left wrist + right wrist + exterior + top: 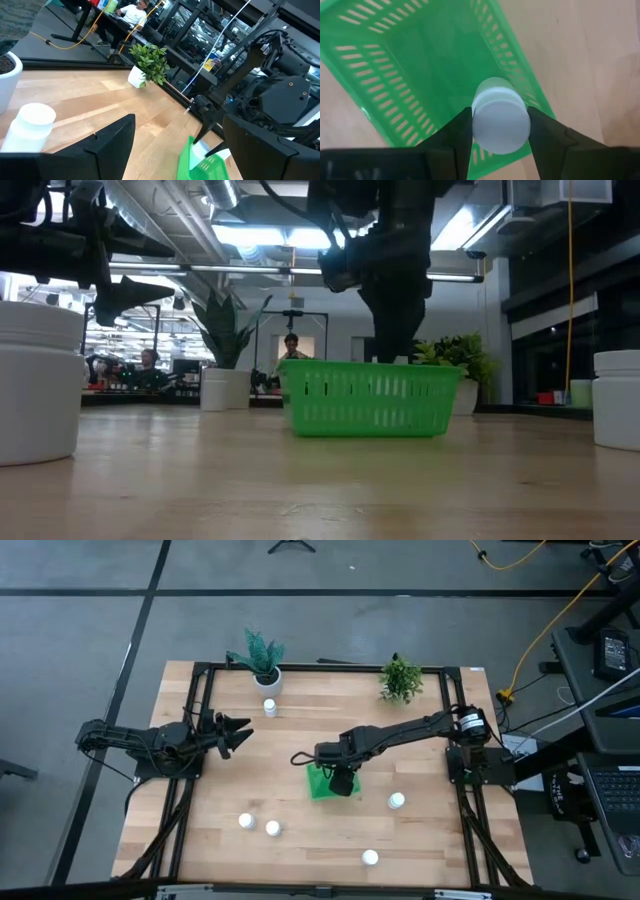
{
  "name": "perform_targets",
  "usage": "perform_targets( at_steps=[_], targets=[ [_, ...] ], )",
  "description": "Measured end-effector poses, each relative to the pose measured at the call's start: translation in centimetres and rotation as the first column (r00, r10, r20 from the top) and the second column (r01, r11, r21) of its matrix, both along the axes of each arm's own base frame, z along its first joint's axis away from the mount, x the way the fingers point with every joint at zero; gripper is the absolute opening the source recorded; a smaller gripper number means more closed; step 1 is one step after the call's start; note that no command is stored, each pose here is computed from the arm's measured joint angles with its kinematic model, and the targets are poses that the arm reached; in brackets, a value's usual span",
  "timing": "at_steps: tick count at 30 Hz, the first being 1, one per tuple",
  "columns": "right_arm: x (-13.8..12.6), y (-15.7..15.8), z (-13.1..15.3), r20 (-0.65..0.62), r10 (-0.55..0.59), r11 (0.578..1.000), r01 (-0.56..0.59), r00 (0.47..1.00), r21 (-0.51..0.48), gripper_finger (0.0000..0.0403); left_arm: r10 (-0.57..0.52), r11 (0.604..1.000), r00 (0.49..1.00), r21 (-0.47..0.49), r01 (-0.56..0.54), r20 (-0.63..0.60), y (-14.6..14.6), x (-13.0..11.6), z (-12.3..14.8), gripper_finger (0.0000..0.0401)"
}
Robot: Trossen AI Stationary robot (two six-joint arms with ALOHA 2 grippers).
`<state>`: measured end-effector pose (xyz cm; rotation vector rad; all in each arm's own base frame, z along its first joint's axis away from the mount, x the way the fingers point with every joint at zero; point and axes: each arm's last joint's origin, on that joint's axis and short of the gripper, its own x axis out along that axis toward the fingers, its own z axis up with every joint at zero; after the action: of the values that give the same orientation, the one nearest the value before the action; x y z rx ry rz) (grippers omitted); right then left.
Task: Pick and place pill bottles into a basket
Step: Put the white pill bottle into the green basket
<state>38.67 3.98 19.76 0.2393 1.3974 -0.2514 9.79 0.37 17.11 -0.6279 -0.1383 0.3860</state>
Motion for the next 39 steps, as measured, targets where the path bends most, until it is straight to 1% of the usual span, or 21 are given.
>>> perform_targets(
  at_steps=[8,11,18,21,23,25,28,31,35,36,39],
  targets=[
    [0.0,-0.1,-0.1,0.007,-0.02,1.0,0.02,1.0,0.002,0.0158,-0.008,1.0,1.0,0.0,0.008,0.001,0.0,0.0,0.0,0.0295],
    [0.0,-0.1,-0.1,0.007,-0.022,1.0,0.022,1.0,0.003,0.0168,-0.008,1.0,1.0,0.0,0.008,0.001,0.0,0.0,0.0,0.0295],
    [0.0,-0.1,-0.2,0.006,-0.042,0.999,0.042,0.999,0.005,0.0226,-0.008,1.0,1.0,0.0,0.008,0.001,0.0,0.0,0.0,0.0295],
    [0.1,-0.1,0.4,0.009,-0.042,0.999,0.041,0.999,0.006,0.0254,-0.014,1.0,1.0,0.0,0.014,0.001,0.0,0.0,0.0,0.0295],
    [0.4,0.0,1.1,0.033,-0.043,0.999,0.043,0.999,0.009,0.027,-0.023,1.0,1.0,0.0,0.023,0.0,-0.1,0.0,0.0,0.0295],
    [0.6,0.0,2.2,0.032,-0.049,0.999,0.049,0.998,0.011,0.0283,-0.033,0.999,0.999,0.0,0.033,0.0,-0.1,0.0,0.0,0.0295],
    [0.7,0.2,4.6,0.027,-0.068,0.998,0.068,0.997,0.013,0.0291,-0.039,0.999,0.999,0.0,0.039,0.0,-0.1,0.0,0.0,0.0295],
    [0.0,0.9,7.6,-0.013,-0.086,0.996,0.086,0.996,-0.025,0.029,-0.04,0.999,0.999,0.0,0.04,-0.001,-0.1,0.0,0.0,0.0295],
    [-2.1,3.8,11.6,-0.051,-0.116,0.986,0.109,0.992,-0.127,0.0282,-0.042,0.999,0.999,0.0,0.042,-0.002,-0.1,0.0,0.0,0.0295],
    [-2.6,4.8,12.5,-0.041,-0.125,0.982,0.118,0.991,-0.145,0.0281,-0.042,0.999,0.999,0.0,0.042,-0.002,-0.1,0.0,0.0,0.0295],
    [-4.2,8.1,14.7,0.085,-0.11,0.984,0.121,0.99,-0.13,0.0279,-0.043,0.999,0.999,0.01,0.043,-0.01,-0.1,0.0,-0.1,0.0295]
  ],
)
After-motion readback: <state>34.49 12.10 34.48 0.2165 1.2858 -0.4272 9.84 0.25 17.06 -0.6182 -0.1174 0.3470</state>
